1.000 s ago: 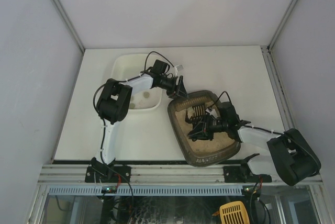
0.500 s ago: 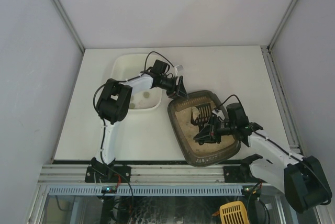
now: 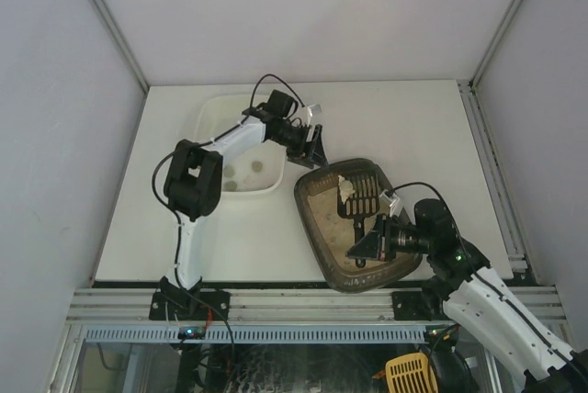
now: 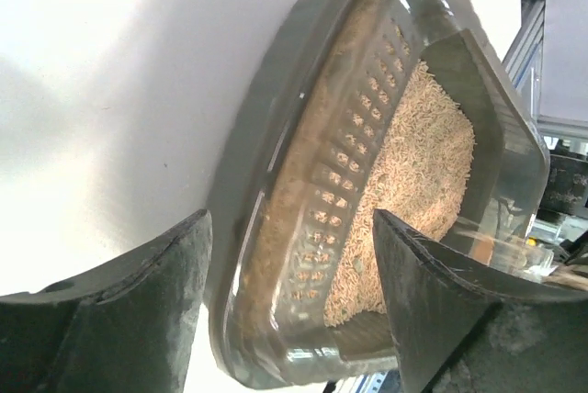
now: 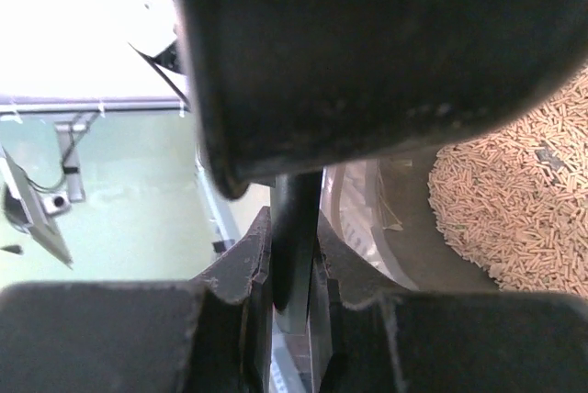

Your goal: Clean the litter box

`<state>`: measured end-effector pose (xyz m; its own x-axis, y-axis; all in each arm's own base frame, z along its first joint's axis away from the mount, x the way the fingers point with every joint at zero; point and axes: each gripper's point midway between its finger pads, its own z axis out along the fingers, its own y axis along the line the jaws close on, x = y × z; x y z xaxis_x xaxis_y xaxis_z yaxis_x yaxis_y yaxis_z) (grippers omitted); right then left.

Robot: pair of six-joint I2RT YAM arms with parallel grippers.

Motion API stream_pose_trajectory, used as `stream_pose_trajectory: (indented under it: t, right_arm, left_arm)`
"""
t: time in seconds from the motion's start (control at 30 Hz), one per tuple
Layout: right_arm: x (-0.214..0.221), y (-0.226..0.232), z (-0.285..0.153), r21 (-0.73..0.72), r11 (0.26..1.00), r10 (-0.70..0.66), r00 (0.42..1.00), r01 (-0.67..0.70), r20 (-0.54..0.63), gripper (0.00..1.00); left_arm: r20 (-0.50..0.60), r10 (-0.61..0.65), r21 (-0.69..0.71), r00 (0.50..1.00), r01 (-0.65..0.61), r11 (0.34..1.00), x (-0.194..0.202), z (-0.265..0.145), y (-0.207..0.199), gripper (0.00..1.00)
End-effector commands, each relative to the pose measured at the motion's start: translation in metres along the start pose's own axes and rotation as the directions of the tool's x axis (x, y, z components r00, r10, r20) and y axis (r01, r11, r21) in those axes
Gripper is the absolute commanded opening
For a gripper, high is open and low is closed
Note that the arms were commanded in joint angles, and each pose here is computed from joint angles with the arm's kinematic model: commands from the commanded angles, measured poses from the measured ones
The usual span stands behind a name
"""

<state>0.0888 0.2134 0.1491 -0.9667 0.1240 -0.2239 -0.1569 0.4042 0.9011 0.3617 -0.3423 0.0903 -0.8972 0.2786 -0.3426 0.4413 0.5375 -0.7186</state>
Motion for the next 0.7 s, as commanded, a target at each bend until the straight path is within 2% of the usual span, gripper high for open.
stream_pose_trajectory:
  t: [0.0, 0.07, 0.17, 0.3, 0.4, 0.53, 0.6, 0.67]
  right_arm:
    - [-0.004, -0.009, 0.003, 0.041, 0.984, -0.177, 0.982, 0.175, 0.06, 0.0]
    - [-0.006, -0.018, 0.001, 0.087, 0.974, -0.219, 0.972, 0.212, 0.083, 0.0]
    - [0.003, -0.021, 0.0, 0.094, 0.97, -0.229, 0.973, 0.225, 0.034, 0.0]
    - [-0.013, -0.016, -0.007, 0.068, 0.979, -0.203, 0.968, 0.195, 0.149, 0.0]
    - [0.003, -0.019, -0.001, 0.012, 0.993, -0.12, 0.991, 0.119, 0.06, 0.0]
    - [-0.016, -0.016, -0.012, -0.024, 0.995, -0.091, 0.981, 0.097, 0.172, 0.0]
    - [-0.005, -0.022, -0.005, -0.035, 0.998, -0.039, 0.993, 0.043, 0.111, 0.0]
    - [0.0, -0.021, -0.003, -0.04, 0.998, -0.045, 0.995, 0.049, 0.085, 0.0]
  left_arm:
    - [0.073, 0.156, -0.051, 0.985, -0.153, 0.987, -0.021, -0.051, -0.045, 0.76]
    - [0.091, 0.151, -0.071, 0.984, -0.145, 0.987, -0.023, -0.064, -0.041, 0.76]
    - [0.1, 0.142, -0.083, 0.985, -0.134, 0.988, -0.019, -0.073, -0.038, 0.76]
    - [0.1, 0.128, -0.104, 0.987, -0.118, 0.988, -0.014, -0.079, -0.03, 0.76]
    - [0.097, 0.116, -0.107, 0.989, -0.106, 0.989, -0.011, -0.081, -0.025, 0.76]
    - [0.088, 0.108, -0.112, 0.99, -0.097, 0.989, -0.008, -0.08, -0.019, 0.77]
    - [0.081, 0.102, -0.109, 0.991, -0.093, 0.99, -0.006, -0.079, -0.017, 0.77]
    - [0.079, 0.101, -0.11, 0.992, -0.092, 0.99, -0.006, -0.079, -0.016, 0.77]
